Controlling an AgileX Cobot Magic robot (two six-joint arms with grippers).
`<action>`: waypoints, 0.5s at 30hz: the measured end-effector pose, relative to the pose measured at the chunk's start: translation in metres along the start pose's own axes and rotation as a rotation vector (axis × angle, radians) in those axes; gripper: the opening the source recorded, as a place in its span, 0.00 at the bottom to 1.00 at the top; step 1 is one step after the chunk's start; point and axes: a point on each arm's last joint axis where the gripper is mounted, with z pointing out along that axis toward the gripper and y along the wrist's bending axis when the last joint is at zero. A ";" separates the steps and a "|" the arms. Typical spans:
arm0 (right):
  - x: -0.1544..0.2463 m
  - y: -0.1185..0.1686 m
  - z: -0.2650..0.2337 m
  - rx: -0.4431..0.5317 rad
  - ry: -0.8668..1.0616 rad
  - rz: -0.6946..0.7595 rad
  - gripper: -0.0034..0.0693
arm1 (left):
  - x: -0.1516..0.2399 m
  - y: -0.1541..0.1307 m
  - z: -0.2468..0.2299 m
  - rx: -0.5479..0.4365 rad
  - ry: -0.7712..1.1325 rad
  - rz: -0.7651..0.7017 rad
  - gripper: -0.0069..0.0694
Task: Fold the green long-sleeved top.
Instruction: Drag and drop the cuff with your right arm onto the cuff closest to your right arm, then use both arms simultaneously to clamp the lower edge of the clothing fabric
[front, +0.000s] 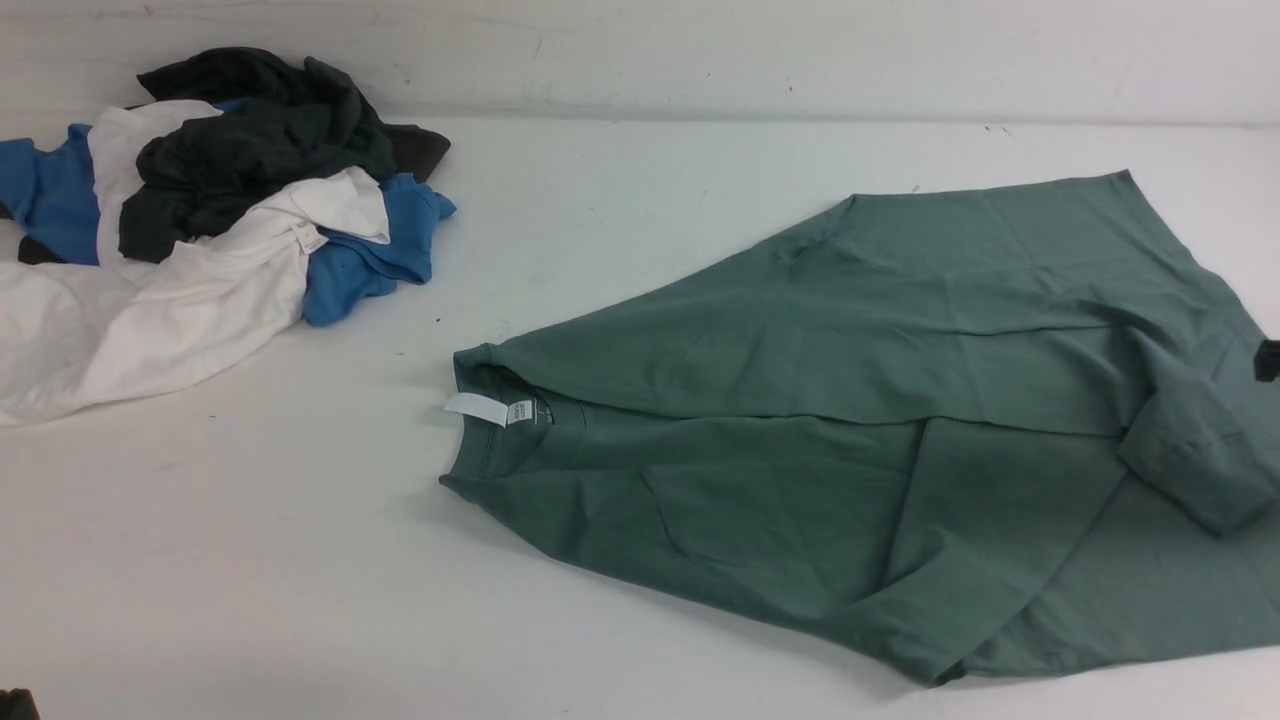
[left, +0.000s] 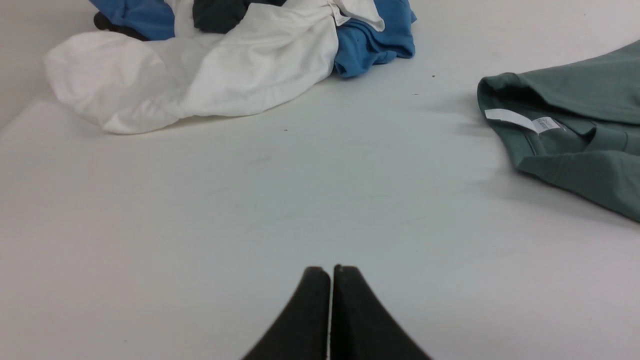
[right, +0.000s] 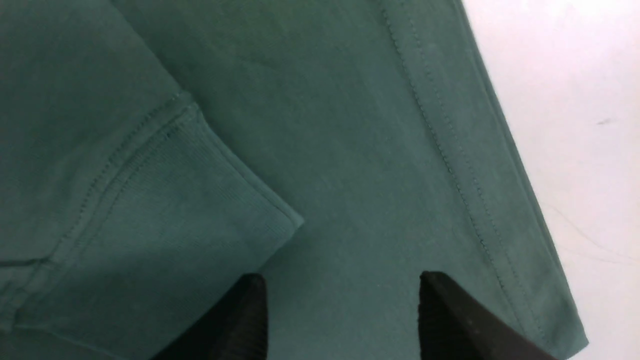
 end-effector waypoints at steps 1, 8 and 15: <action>0.000 0.000 -0.004 -0.002 -0.008 0.002 0.63 | 0.000 0.000 0.000 0.000 0.000 0.000 0.08; 0.012 0.000 -0.049 -0.100 -0.103 0.036 0.67 | -0.002 -0.012 -0.001 0.137 0.016 -0.584 0.08; 0.072 0.001 -0.100 -0.234 -0.171 -0.010 0.56 | -0.015 -0.016 -0.003 0.261 -0.057 -1.097 0.08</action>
